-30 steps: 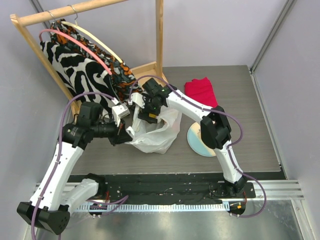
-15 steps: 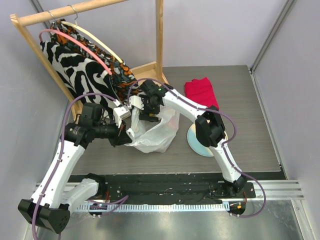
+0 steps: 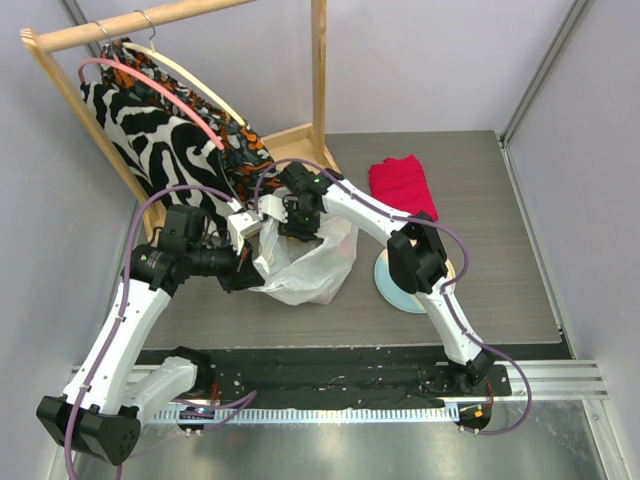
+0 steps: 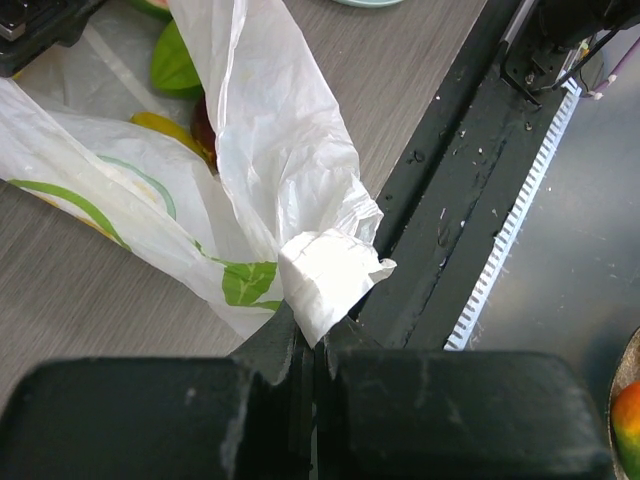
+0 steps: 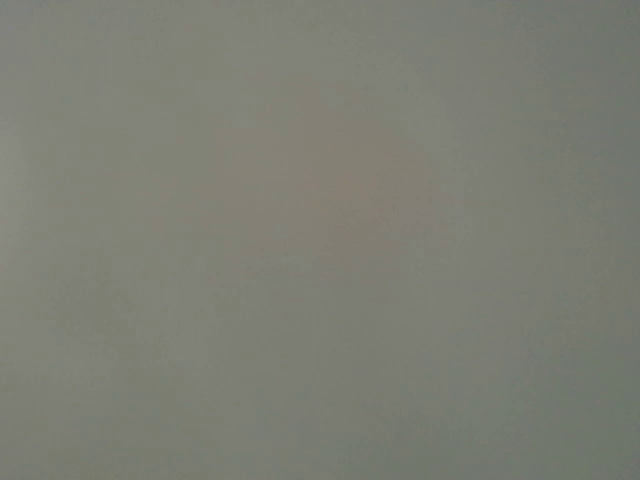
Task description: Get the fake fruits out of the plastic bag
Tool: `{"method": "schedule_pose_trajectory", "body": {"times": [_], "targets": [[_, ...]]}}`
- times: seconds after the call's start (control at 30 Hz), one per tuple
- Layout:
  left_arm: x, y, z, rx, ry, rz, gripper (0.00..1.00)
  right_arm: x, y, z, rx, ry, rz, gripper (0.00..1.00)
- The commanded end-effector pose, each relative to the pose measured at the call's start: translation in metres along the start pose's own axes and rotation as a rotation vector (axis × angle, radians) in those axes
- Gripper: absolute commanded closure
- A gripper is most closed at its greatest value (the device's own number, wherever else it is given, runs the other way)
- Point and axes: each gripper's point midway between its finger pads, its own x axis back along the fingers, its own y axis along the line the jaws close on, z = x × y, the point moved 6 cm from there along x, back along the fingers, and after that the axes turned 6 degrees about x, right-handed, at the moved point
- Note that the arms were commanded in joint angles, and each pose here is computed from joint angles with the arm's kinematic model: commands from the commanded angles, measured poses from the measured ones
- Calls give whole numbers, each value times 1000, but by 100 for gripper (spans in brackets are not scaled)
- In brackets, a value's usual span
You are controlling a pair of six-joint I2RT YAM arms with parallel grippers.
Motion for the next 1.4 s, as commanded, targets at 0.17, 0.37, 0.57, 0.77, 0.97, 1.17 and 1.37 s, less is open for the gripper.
{"method": "schedule_pose_trajectory", "body": {"times": [0.17,0.37,0.57,0.77,0.97,1.17,1.37], "targets": [[18,-12,7,-82,1,-22,100,44,40,-51,-153,-164,-22,53],[36,-28,20,-157,-38,-46,100,34,47,-68,-377,-140,155,16],[32,-27,19,-139,-18,-21,100,14,30,-74,-437,-91,256,2],[31,-27,19,-137,-28,-17,100,-10,36,-76,-407,-42,276,0],[27,-26,17,-114,-35,-1,100,-27,32,-76,-407,-12,337,0],[25,-25,17,-111,-26,5,100,-27,18,-87,-442,-55,400,0],[26,-25,16,-101,-19,2,100,-22,16,-103,-406,-140,343,31]]}}
